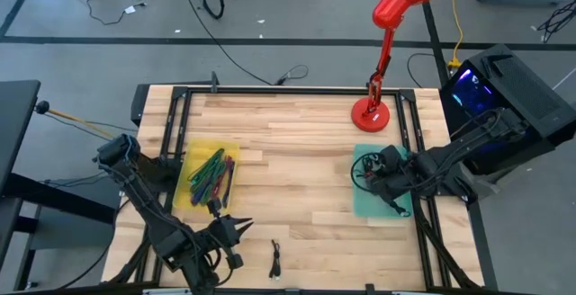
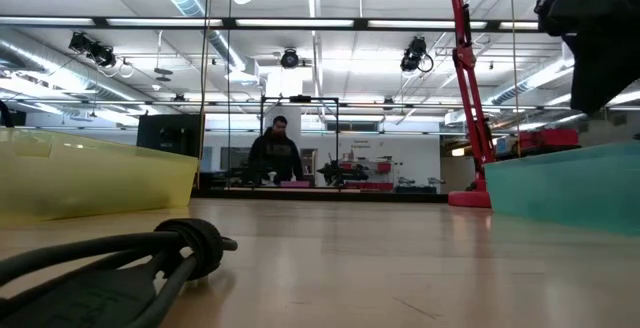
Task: Pick & Place USB Port
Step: Put the black charger cable into the green bin
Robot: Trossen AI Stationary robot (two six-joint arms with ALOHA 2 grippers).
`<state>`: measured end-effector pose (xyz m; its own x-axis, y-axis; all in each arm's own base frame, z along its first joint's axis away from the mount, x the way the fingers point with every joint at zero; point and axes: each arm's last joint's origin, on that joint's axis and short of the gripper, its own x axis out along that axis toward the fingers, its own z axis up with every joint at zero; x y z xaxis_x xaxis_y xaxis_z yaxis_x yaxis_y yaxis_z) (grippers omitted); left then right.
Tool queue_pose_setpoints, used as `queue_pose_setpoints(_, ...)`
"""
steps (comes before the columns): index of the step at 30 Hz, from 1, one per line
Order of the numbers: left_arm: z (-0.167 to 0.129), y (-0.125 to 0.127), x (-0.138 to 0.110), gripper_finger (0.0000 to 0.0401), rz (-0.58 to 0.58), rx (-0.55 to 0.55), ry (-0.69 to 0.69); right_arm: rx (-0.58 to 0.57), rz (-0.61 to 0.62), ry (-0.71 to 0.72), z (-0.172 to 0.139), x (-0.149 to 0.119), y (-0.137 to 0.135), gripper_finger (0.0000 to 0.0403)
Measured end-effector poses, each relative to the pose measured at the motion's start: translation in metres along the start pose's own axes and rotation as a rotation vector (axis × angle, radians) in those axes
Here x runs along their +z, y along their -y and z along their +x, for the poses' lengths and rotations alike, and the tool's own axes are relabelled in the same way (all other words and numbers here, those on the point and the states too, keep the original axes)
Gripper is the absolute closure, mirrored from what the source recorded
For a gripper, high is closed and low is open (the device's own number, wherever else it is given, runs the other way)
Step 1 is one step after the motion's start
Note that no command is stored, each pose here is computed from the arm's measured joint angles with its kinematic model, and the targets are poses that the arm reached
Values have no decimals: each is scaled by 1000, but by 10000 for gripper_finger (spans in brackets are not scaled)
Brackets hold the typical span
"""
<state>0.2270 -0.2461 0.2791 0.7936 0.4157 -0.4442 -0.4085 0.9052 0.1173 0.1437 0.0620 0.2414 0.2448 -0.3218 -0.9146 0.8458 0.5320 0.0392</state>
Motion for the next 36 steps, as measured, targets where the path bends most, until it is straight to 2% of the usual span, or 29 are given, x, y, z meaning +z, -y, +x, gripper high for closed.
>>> queue_pose_setpoints(3,0,0,0,355,-7,0,0,11,1,40,0,1,-1,239)
queue_pose_setpoints(7,0,0,0,355,-7,0,0,90,14,100,-1,4,-10,234)
queue_pose_setpoints(15,4,-3,3,355,-5,37,35,390,-90,233,-8,11,-46,242)
queue_pose_setpoints(17,11,-5,3,355,-15,23,-32,471,-137,235,-7,11,-61,243)
queue_pose_setpoints(20,25,-8,-6,355,-43,-25,-203,598,-242,258,-5,8,-85,244)
queue_pose_setpoints(25,48,-13,-30,355,-74,-51,-335,736,-389,415,-2,9,-119,244)
queue_pose_setpoints(27,58,-14,-39,355,-17,-102,-390,766,-436,482,-1,11,-128,245)
queue_pose_setpoints(30,72,-11,-50,355,118,-248,-414,812,-450,550,-3,18,-134,245)
queue_pose_setpoints(33,84,-4,-56,355,255,-433,-308,836,-434,563,-4,22,-134,245)
queue_pose_setpoints(36,91,-4,-62,355,390,-555,-232,841,-431,564,-4,23,-135,245)
